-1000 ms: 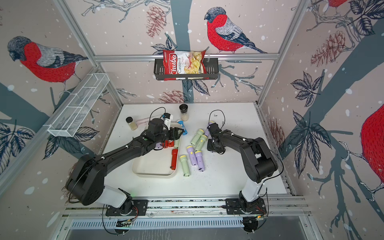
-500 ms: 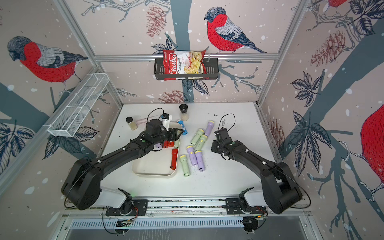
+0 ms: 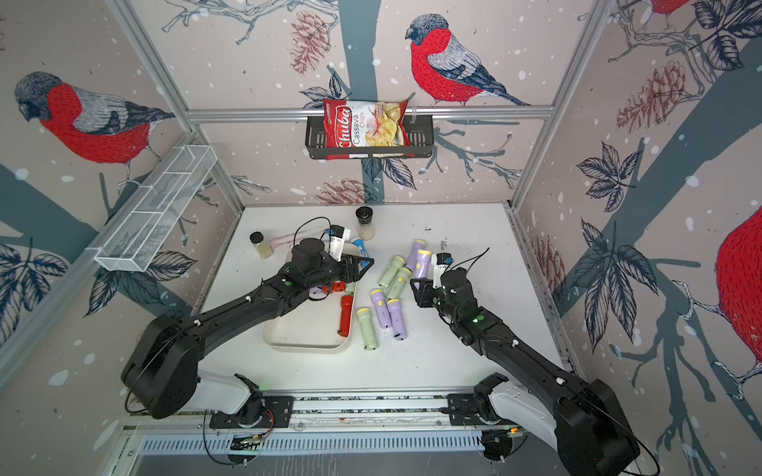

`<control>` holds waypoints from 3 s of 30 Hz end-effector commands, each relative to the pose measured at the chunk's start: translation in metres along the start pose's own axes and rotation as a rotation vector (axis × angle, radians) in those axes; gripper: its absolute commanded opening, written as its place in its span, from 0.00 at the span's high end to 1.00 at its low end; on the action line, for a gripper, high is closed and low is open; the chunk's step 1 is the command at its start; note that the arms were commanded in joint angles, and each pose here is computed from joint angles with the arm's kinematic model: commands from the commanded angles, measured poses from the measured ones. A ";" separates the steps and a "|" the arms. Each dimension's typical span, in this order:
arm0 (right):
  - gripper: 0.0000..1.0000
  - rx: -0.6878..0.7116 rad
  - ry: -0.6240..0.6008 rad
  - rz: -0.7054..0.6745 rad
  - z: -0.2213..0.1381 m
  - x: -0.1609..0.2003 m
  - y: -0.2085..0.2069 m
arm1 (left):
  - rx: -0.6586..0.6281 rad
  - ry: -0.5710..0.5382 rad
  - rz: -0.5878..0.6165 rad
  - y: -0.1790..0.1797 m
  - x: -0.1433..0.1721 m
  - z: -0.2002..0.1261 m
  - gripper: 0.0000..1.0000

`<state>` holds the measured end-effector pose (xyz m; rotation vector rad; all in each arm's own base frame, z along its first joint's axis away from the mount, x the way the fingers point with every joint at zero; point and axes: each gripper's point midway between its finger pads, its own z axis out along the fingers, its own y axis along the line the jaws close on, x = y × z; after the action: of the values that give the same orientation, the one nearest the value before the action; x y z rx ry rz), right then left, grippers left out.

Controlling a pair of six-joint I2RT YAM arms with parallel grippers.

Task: Put the flashlights into the storage boxes
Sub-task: Pick up the flashlight from the center of the board, then place the flashlight at the storage box.

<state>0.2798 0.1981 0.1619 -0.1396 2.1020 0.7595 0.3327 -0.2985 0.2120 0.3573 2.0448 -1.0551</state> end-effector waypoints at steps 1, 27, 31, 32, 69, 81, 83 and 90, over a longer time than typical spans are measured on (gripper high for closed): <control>0.72 -0.098 -0.080 -0.040 -0.002 -0.019 0.025 | 0.081 -0.038 0.005 -0.017 -0.010 0.002 0.37; 0.73 -0.202 -0.049 -0.103 0.019 -0.008 0.075 | 0.240 0.000 0.055 -0.062 0.001 0.016 0.36; 0.73 -0.155 -0.053 -0.135 0.022 -0.007 0.077 | 0.207 -0.001 0.036 -0.058 0.001 0.019 0.37; 0.73 -0.144 -0.051 -0.146 0.023 -0.006 0.078 | 0.189 -0.001 0.028 -0.056 0.002 0.020 0.38; 0.01 -0.054 -0.057 -0.230 0.028 -0.002 0.098 | -0.060 0.051 -0.056 0.000 0.014 -0.001 0.69; 0.01 -0.148 -0.125 -0.090 0.021 -0.026 0.085 | -0.344 0.206 -0.103 0.071 0.052 -0.060 0.68; 0.01 -0.163 -0.124 -0.058 0.021 -0.026 0.078 | -0.383 0.258 -0.108 0.080 0.065 -0.067 0.68; 0.01 -0.139 -0.109 -0.026 0.025 -0.027 0.064 | -0.407 0.417 -0.203 0.092 0.107 -0.068 0.67</control>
<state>0.2893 0.2552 0.1913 -0.2100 1.9701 0.8246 0.2929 -0.2020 0.1167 0.1631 2.5623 -0.6840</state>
